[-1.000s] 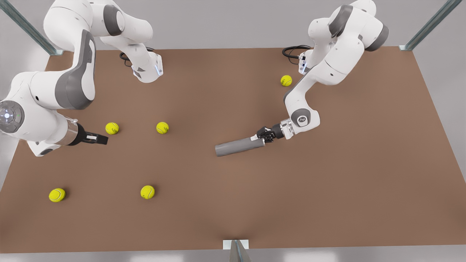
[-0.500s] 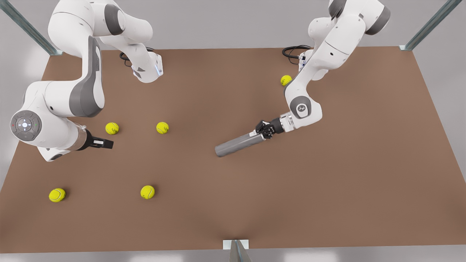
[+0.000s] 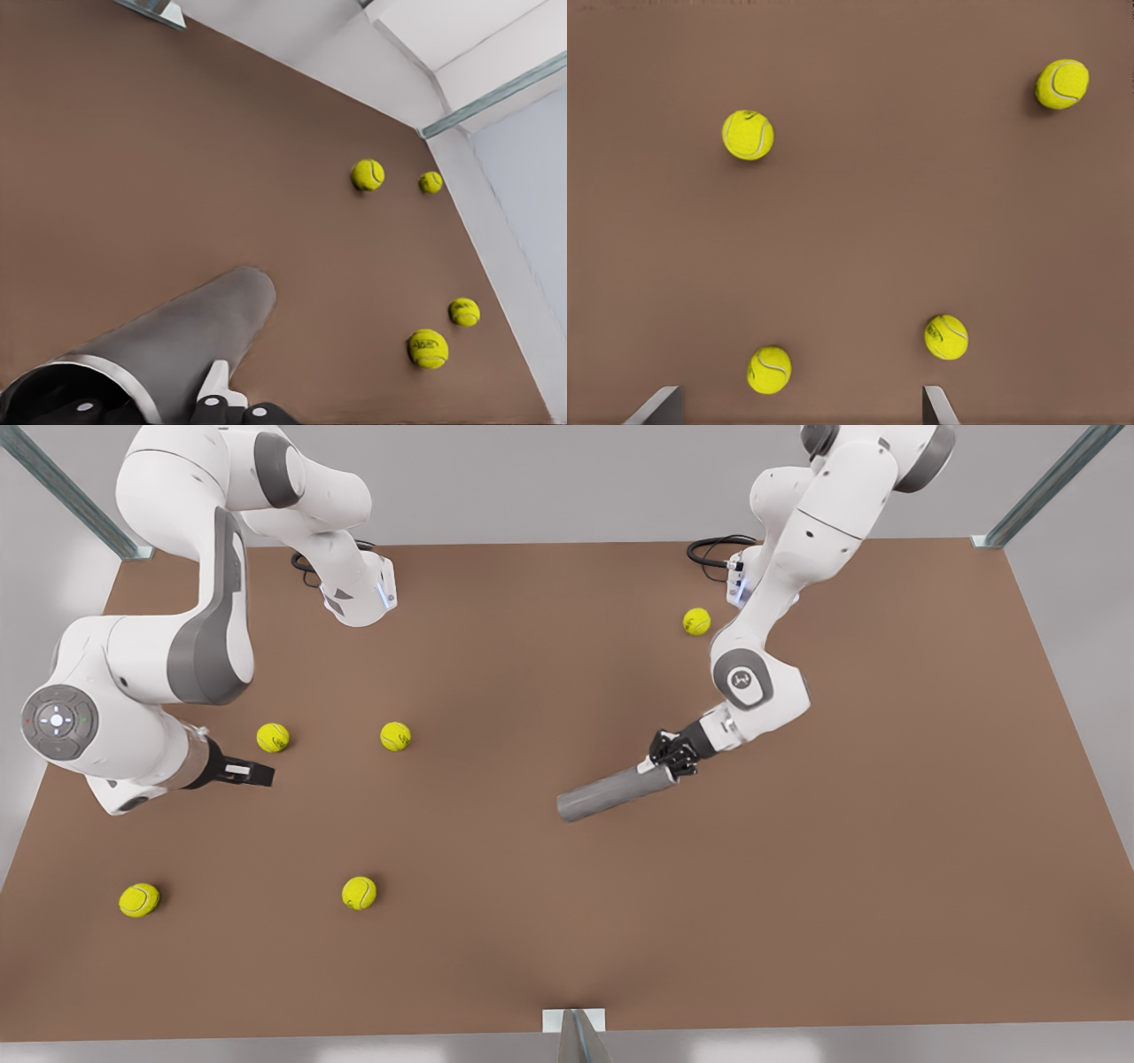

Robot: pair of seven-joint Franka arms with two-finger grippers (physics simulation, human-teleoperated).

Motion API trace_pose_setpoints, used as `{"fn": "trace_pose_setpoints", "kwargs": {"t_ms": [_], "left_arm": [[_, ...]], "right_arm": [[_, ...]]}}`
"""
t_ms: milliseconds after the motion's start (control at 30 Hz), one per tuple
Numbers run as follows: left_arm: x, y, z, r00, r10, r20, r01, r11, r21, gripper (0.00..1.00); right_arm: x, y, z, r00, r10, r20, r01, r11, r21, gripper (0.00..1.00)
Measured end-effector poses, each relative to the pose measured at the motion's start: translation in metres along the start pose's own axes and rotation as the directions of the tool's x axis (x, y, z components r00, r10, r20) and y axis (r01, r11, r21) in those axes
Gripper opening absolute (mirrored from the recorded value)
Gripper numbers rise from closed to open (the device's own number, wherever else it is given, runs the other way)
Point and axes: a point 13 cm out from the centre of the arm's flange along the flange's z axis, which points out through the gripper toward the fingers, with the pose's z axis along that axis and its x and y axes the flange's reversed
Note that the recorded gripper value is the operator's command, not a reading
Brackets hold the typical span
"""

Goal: Put the tennis tube upright

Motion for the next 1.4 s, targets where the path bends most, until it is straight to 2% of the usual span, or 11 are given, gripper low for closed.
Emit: {"fn": "trace_pose_setpoints", "kwargs": {"t_ms": [433,767,900,1200,1400], "left_arm": [[-0.02,0.007,-0.038,0.986,0.137,-0.093,-0.147,0.984,-0.104,0.21],[-0.085,0.053,-0.144,0.937,0.25,-0.246,-0.299,0.935,-0.189,0.21],[-0.119,0.059,-0.185,0.883,0.31,-0.353,-0.404,0.885,-0.233,0.21],[-0.099,0.099,-0.232,0.715,0.255,-0.65,-0.562,0.763,-0.319,0.21],[-0.1,0.134,-0.249,0.719,0.174,-0.673,-0.539,0.75,-0.382,0.21]], "right_arm": [[-0.001,-0.002,0.0,1.0,0.005,0.001,-0.005,1.0,-0.001,1.0],[0.002,0.019,0.001,1.0,-0.03,0.002,0.03,1.0,-0.001,1.0],[0.002,0.022,0.001,0.999,-0.034,0.004,0.034,0.999,-0.004,1.0],[-0.002,0.015,0.001,1.0,-0.019,0.011,0.019,1.0,-0.01,1.0],[-0.001,0.017,0.001,1.0,-0.022,0.01,0.022,1.0,-0.009,1.0]]}}
